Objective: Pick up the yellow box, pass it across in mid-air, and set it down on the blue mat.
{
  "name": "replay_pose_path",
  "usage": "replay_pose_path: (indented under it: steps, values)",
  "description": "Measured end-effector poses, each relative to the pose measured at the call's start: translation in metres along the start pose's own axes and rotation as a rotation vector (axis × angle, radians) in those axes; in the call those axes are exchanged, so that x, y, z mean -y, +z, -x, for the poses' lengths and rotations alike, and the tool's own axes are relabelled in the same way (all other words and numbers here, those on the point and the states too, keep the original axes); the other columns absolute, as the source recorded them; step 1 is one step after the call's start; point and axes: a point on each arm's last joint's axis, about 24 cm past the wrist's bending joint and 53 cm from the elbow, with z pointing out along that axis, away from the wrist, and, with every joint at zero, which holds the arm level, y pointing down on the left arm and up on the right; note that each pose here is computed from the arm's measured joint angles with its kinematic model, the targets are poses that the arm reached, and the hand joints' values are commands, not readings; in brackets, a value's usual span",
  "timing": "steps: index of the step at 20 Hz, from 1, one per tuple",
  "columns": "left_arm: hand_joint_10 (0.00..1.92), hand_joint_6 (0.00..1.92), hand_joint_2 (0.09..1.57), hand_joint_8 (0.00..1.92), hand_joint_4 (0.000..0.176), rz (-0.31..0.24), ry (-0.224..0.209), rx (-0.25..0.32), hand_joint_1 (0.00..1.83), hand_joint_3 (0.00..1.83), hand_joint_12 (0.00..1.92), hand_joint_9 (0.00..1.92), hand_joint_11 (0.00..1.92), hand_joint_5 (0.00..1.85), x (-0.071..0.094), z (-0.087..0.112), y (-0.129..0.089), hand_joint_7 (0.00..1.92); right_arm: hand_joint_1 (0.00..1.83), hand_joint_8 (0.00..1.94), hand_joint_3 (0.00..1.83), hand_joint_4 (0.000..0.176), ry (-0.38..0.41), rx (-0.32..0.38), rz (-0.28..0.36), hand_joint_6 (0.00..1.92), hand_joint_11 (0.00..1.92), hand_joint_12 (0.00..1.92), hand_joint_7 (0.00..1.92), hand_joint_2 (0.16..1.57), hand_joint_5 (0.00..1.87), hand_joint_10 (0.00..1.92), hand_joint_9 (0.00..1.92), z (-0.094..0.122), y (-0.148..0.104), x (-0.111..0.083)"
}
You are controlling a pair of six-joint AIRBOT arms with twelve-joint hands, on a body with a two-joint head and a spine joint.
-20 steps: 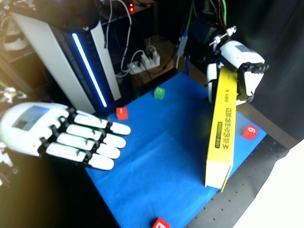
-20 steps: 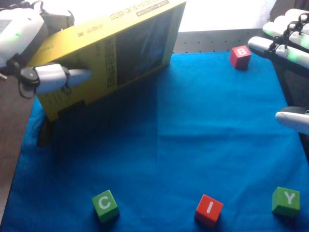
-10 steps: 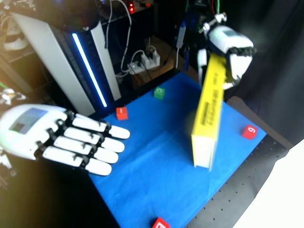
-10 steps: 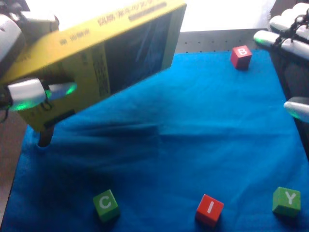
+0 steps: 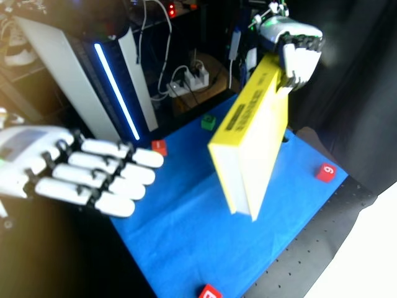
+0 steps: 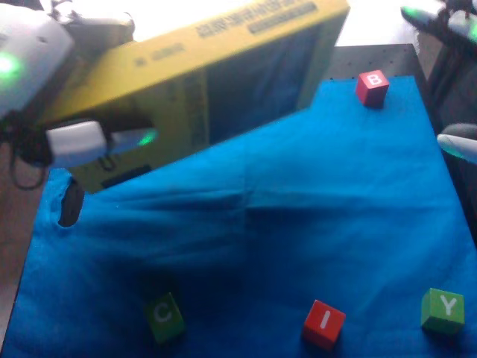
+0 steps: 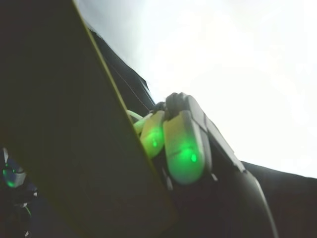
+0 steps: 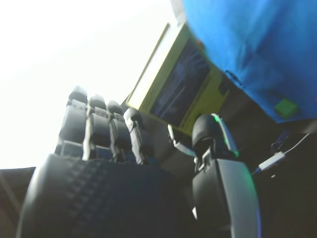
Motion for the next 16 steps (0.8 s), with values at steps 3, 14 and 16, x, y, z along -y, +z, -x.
replay_pose_path:
  steps: [3,14,16]
  values:
    - [1.92,1.92,1.15,1.92,0.098,-0.038,-0.013,-0.068,1.57,0.00,1.92,1.58,1.64,1.13,0.013,-0.023,0.011,1.43,0.75,0.00,0.00,0.016,0.012,0.032,0.031,0.00,0.00,0.00,0.00,1.10,0.00,0.00,0.00,0.003,0.009,-0.008]
    - [1.92,1.92,1.18,1.92,0.095,-0.171,-0.059,-0.083,1.57,0.00,1.92,1.64,1.69,1.19,0.051,-0.032,0.014,1.45,0.73,0.00,0.00,0.000,0.043,-0.067,0.034,0.00,0.00,0.00,0.00,1.12,0.00,0.00,0.00,-0.035,0.055,-0.006]
    - [1.92,1.92,1.17,1.92,0.093,-0.178,-0.055,-0.069,1.58,0.00,1.92,1.62,1.68,1.20,0.053,-0.029,0.014,1.43,0.74,0.00,0.00,0.000,0.048,-0.064,0.035,0.00,0.00,0.00,0.00,1.10,0.00,0.00,0.00,-0.034,0.057,-0.007]
